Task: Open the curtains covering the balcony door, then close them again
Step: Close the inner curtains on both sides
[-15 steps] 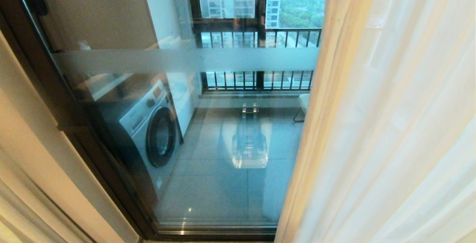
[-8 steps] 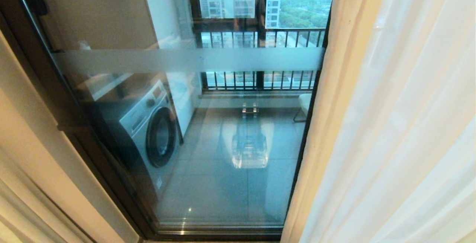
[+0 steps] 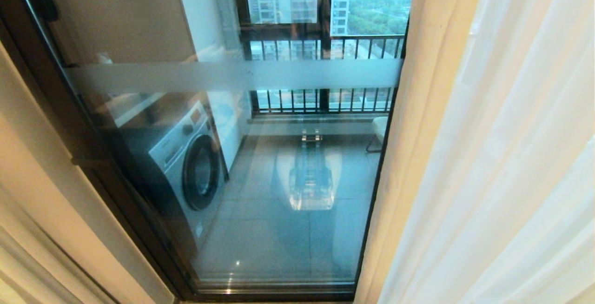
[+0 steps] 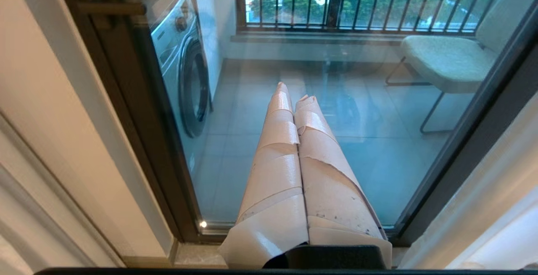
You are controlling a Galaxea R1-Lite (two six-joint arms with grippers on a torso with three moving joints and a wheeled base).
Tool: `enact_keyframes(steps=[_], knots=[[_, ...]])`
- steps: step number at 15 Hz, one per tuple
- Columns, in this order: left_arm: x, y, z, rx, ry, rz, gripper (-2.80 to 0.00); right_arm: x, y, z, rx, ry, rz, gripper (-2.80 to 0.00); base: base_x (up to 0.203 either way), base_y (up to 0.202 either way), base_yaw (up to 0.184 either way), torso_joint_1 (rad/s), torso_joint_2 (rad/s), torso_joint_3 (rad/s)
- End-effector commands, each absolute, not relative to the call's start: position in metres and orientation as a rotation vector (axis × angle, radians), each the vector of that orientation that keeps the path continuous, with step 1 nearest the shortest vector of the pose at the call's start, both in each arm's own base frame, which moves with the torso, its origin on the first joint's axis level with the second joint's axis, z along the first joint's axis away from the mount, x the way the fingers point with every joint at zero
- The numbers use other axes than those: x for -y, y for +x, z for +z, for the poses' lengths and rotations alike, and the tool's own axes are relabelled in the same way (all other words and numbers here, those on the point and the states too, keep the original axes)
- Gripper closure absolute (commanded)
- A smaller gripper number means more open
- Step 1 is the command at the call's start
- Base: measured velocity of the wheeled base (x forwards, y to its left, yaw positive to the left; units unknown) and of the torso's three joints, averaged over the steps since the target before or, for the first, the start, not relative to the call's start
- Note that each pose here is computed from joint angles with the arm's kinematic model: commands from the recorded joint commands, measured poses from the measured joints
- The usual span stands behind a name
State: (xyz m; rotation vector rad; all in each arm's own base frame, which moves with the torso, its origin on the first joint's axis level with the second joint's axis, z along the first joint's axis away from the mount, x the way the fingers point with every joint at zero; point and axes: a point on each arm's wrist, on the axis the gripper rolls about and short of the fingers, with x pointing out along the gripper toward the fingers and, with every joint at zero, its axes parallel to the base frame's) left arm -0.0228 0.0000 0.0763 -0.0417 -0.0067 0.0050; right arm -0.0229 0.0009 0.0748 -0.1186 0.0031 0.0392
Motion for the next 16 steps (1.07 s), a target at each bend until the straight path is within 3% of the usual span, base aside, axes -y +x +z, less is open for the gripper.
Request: enact_keyframes(steps=[1,16], knots=[[0.0000,-0.0228,0.0761,0.006,-0.043,0.006,0.00,-0.0009,-0.0228,0.0749,-0.004,-0.120,0.040,0.00,0.001,0.144,-0.008,0.002,0.00,0.004],[0.0000,-0.0228,0.0761,0.006,-0.044,0.006,0.00,-0.0009,-0.0228,0.0749,-0.004,-0.120,0.040,0.00,0.000,0.190,0.001,0.004,0.00,0.002]])
